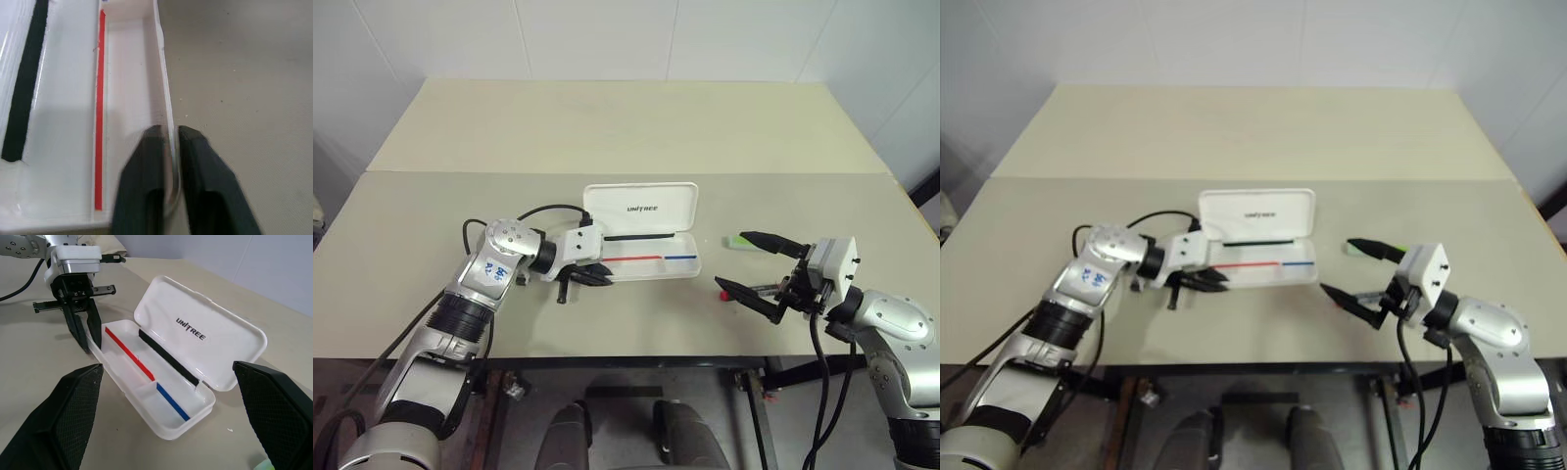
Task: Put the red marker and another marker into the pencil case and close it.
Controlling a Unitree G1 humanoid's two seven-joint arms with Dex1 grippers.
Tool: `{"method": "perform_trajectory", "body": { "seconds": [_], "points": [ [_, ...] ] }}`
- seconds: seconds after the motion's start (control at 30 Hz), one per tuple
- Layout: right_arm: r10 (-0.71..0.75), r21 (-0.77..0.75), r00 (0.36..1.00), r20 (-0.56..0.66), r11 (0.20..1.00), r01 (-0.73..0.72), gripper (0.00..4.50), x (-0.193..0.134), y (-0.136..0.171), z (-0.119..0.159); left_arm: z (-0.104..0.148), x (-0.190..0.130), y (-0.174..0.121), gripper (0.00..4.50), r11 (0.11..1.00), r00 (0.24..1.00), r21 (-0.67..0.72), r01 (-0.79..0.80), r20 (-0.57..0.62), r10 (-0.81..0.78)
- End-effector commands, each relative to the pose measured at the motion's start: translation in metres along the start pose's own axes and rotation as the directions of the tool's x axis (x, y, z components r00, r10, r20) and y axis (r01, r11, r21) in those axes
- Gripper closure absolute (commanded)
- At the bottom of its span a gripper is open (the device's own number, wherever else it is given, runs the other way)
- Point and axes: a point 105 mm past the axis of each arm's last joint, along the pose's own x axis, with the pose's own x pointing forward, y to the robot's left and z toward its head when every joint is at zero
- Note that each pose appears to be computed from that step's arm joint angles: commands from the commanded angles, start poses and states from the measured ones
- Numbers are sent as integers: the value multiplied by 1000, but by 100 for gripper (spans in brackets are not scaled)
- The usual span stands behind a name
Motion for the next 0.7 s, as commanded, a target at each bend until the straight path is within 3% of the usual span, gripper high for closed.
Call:
{"method": "perform_trajectory", "body": {
  "seconds": [0.03,0.13,0.33,0.43,0.53,0.7],
  "points": [
    [6,-29,999,43,1000,-4,0,4,1,12,21,0,4,239,998,999,58,-1,49,-2],
    [7,-29,999,46,1000,-5,0,6,1,11,27,0,0,142,996,997,80,27,71,-33],
    [13,-20,999,48,1000,-12,0,6,3,10,32,-10,-18,142,994,984,81,80,156,-92],
    [29,-13,999,38,1000,-28,0,5,4,9,21,-23,-17,94,995,986,89,34,161,-48],
    [56,-23,998,21,998,-55,0,4,2,9,21,-40,-4,3,995,964,69,-72,261,52],
    [156,-18,982,-109,987,-158,0,-3,-9,0,35,-74,-6,3,991,884,93,-95,466,41]
  ]
}}
